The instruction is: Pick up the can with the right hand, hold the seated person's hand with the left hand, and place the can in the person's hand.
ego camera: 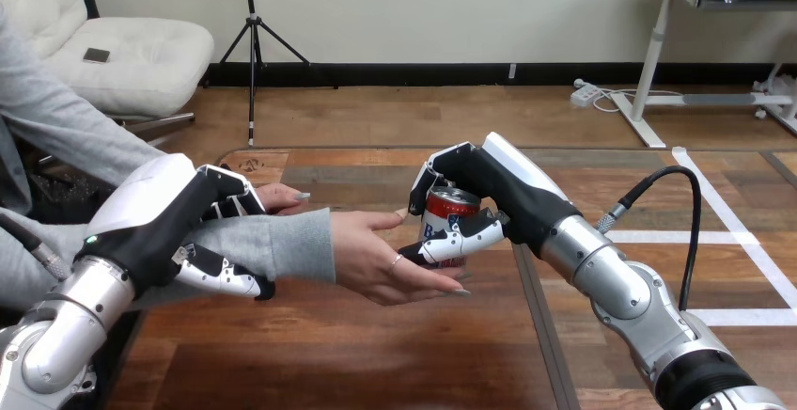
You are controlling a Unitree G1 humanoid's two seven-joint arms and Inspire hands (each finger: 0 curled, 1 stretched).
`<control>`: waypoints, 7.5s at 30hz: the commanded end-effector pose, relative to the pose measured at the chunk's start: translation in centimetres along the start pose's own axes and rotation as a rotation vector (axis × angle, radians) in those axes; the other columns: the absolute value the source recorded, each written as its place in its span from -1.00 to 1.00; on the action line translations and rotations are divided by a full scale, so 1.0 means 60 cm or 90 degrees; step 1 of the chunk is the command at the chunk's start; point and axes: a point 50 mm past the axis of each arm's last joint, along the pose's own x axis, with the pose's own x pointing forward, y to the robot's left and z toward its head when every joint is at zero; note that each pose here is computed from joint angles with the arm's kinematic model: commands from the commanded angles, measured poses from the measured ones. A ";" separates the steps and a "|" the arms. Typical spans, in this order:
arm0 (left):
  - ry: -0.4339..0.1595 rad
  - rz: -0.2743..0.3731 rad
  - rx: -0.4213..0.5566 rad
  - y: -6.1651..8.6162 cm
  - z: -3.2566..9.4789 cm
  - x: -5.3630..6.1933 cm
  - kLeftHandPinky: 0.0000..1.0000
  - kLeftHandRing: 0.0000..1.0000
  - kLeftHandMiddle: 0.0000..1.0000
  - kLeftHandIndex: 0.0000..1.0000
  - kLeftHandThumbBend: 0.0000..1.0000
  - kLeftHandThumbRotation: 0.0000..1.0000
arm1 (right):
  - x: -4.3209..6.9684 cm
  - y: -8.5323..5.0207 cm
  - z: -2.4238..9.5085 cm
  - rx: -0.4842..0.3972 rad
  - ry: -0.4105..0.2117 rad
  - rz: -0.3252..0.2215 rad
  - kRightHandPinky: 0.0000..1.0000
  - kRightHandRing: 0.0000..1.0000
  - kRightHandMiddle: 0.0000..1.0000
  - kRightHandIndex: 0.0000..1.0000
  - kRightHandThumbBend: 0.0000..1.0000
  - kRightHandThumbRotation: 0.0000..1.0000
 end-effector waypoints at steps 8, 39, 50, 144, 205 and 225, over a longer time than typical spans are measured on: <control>-0.048 0.059 0.008 0.048 0.026 0.016 -0.43 -0.34 -0.20 -0.09 0.73 -1.00 | 0.040 -0.036 0.072 -0.029 -0.116 -0.030 -0.56 -0.51 -0.33 -0.17 0.55 -1.00; -0.057 0.065 0.013 0.046 0.025 0.015 -0.49 -0.40 -0.25 -0.12 0.64 -1.00 | 0.041 -0.022 0.086 -0.020 -0.149 -0.013 -0.49 -0.43 -0.23 -0.17 0.54 -1.00; -0.056 0.064 0.010 0.045 0.024 0.015 -0.49 -0.39 -0.25 -0.12 0.63 -1.00 | 0.042 -0.018 0.093 -0.018 -0.161 -0.008 -0.45 -0.40 -0.23 -0.17 0.54 -1.00; -0.046 0.071 0.017 0.043 0.022 0.012 -0.49 -0.39 -0.25 -0.12 0.59 -1.00 | 0.038 -0.024 0.091 0.010 -0.104 0.032 -0.09 0.02 0.08 0.13 0.68 -0.09; -0.042 0.065 0.018 0.038 0.021 0.008 -0.51 -0.41 -0.26 -0.13 0.59 -1.00 | 0.031 -0.041 0.078 0.105 -0.108 0.012 0.02 0.21 0.27 0.30 1.00 1.00; -0.046 0.072 0.016 0.037 0.020 0.007 -0.55 -0.46 -0.29 -0.13 0.61 -1.00 | 0.024 -0.064 0.076 0.223 -0.127 -0.017 0.01 0.22 0.32 0.34 1.00 1.00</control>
